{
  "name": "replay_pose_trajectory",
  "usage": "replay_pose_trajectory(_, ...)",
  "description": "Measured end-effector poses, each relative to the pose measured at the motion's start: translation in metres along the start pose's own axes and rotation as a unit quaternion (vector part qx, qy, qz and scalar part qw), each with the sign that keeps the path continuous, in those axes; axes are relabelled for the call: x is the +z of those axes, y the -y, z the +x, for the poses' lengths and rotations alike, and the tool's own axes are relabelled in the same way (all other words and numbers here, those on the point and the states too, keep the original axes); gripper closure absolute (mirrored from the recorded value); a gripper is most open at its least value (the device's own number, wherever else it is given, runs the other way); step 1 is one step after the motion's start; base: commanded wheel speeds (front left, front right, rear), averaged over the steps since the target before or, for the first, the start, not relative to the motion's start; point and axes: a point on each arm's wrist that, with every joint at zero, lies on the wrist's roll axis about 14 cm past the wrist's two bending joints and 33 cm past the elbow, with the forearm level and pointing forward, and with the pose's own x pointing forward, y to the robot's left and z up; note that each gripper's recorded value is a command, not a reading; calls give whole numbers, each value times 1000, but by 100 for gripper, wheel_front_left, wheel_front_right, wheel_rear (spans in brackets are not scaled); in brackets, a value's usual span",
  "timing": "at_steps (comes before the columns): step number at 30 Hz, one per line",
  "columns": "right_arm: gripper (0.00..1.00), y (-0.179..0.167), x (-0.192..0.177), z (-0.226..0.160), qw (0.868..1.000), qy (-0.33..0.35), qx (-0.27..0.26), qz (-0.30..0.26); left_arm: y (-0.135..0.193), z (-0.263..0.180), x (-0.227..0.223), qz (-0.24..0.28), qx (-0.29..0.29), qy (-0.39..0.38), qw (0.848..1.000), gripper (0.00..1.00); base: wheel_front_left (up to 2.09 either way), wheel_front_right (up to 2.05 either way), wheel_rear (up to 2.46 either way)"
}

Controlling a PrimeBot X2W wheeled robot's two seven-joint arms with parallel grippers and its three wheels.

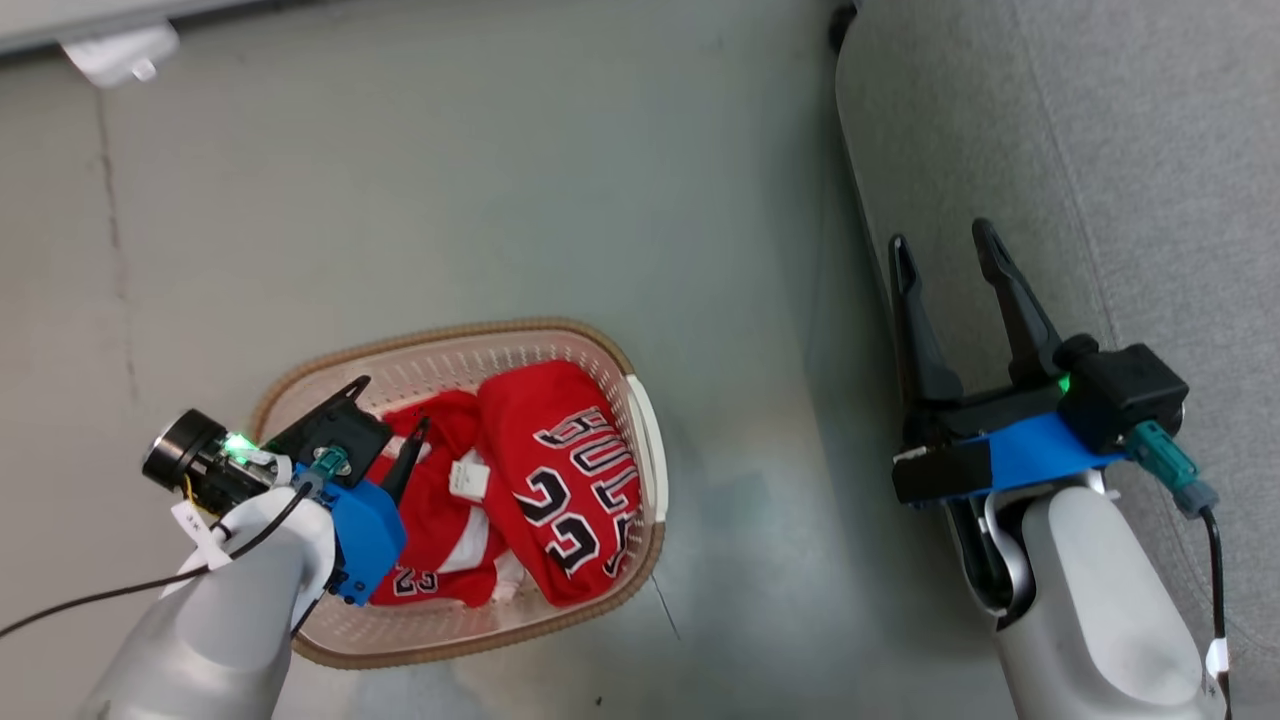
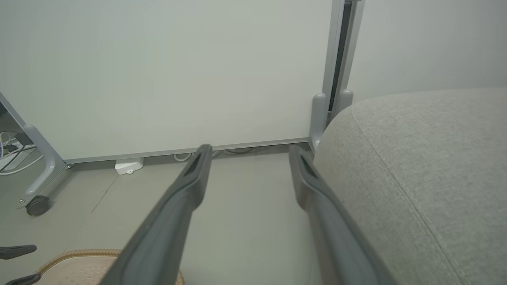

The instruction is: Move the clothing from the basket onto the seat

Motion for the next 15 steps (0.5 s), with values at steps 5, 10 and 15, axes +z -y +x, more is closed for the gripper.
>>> replay_pose_trajectory(5, 0, 6, -20, 12, 1000, -17, -3, -2, 13, 21, -34, 19, -41, -46, 998, 0, 0, 0, 0)
replay_pose_trajectory(10, 0, 13, -40, 17, 999, -37, -9, -6, 25, 35, -68, 39, -78, -91, 992, 0, 0, 0, 0)
replay_pose_trajectory(15, 0, 21, -56, 23, 999, -51, -16, -11, 39, 50, -94, 64, -116, -124, 983, 0, 0, 0, 0)
